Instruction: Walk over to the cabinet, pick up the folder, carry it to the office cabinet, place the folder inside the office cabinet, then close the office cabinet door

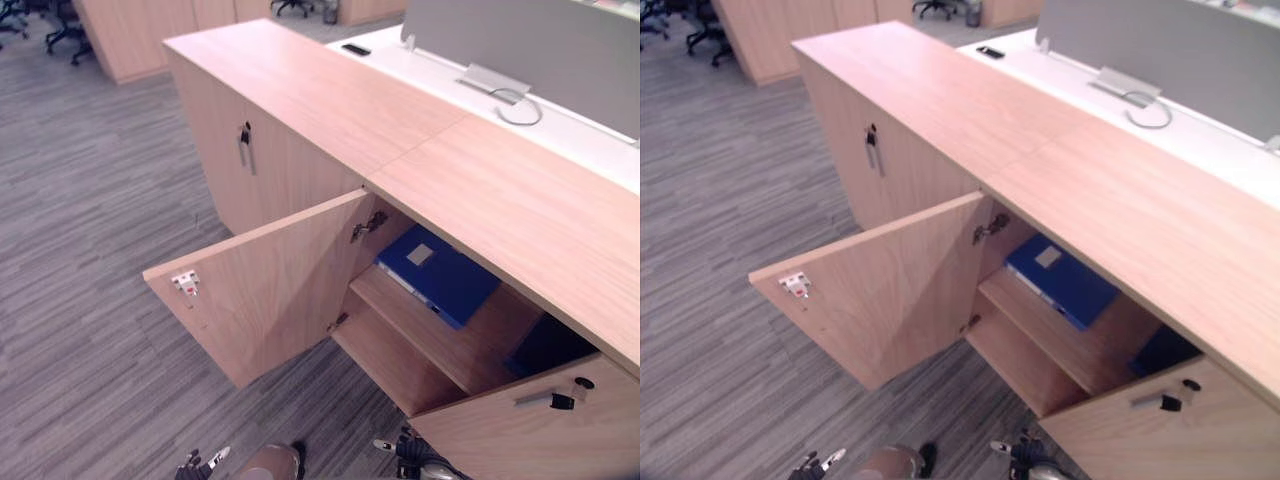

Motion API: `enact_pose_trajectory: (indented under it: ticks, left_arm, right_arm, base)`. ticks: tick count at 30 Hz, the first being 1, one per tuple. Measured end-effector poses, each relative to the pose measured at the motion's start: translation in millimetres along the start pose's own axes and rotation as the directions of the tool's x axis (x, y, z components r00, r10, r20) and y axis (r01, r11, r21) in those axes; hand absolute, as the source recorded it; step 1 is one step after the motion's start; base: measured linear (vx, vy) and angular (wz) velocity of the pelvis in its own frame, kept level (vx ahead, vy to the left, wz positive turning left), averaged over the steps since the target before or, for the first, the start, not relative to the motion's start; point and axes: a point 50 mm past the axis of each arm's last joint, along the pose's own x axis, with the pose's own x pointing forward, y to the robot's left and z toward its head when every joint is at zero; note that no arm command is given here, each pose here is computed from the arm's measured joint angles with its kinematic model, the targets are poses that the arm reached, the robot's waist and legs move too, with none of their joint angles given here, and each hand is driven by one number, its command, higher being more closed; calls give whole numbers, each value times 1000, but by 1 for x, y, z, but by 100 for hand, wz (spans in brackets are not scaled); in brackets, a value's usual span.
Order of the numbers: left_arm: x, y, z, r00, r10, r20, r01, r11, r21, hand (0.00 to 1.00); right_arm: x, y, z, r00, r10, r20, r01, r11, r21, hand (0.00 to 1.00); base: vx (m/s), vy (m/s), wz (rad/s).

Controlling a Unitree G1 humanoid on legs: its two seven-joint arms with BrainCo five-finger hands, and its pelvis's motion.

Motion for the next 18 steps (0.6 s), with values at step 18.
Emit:
enact_pose_trajectory:
  ticks: [18]
  left_arm:
    - [3, 17, 66, 970, -109, 216, 101, 994, 50, 0]
  right_arm:
    - [-5, -46, -18, 990, -120, -72, 131, 978, 166, 0]
  base:
    - [89, -69, 33]
